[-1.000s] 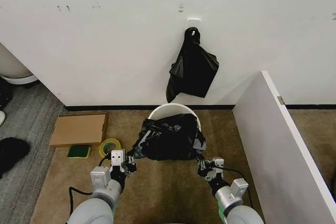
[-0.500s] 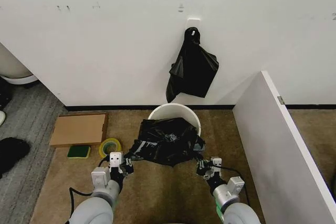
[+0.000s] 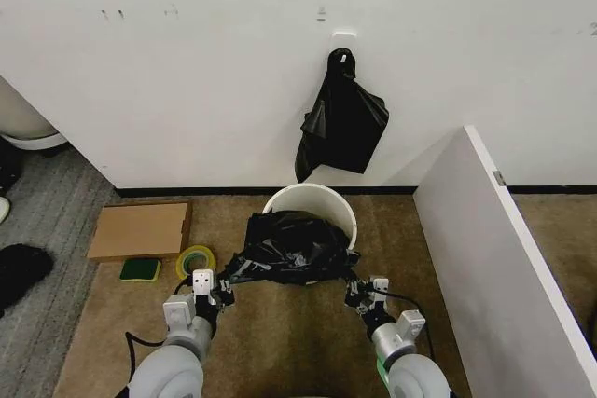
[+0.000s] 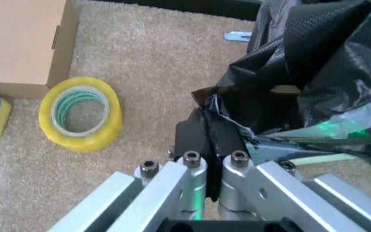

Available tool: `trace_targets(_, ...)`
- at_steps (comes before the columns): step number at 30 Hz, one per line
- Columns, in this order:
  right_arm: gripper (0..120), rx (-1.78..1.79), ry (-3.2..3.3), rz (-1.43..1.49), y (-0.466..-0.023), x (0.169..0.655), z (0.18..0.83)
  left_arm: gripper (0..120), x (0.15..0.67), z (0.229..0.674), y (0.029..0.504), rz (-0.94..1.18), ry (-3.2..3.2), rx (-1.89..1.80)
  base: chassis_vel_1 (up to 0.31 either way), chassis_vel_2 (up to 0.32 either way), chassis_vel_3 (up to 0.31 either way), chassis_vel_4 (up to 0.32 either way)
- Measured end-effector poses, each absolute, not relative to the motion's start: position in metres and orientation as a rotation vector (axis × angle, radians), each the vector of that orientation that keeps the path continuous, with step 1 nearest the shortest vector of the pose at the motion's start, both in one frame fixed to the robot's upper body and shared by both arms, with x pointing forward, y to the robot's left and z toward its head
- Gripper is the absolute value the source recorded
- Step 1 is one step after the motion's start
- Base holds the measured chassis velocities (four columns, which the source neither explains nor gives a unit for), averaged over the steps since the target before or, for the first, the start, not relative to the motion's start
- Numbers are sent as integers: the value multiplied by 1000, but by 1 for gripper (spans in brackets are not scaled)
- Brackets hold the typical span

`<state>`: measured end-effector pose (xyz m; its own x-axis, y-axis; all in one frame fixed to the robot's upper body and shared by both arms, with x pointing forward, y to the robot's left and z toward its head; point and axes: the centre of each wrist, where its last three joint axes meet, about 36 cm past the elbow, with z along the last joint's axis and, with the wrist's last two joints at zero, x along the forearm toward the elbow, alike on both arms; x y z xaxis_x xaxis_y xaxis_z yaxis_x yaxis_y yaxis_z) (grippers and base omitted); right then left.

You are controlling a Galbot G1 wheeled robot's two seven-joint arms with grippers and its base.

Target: Place the garbage bag over the trash bin.

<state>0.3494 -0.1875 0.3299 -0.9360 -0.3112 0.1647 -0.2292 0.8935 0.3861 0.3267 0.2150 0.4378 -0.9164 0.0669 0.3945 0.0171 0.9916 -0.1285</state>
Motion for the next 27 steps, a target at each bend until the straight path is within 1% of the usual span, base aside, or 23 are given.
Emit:
trace_targets(19, 0, 414, -2833, -508, -184, 351, 321, 0, 326, 424, 211, 165, -2682, -54, 0, 0, 0, 0)
trace_targets(26, 0, 417, -2843, -509, -182, 351, 322, 0, 328, 432, 212, 157, -2705, -46, 0, 0, 0, 0)
trace_targets(27, 0, 420, -2843, -504, -182, 350, 322, 5, 327, 434, 212, 158, -2707, -46, 0, 0, 0, 0)
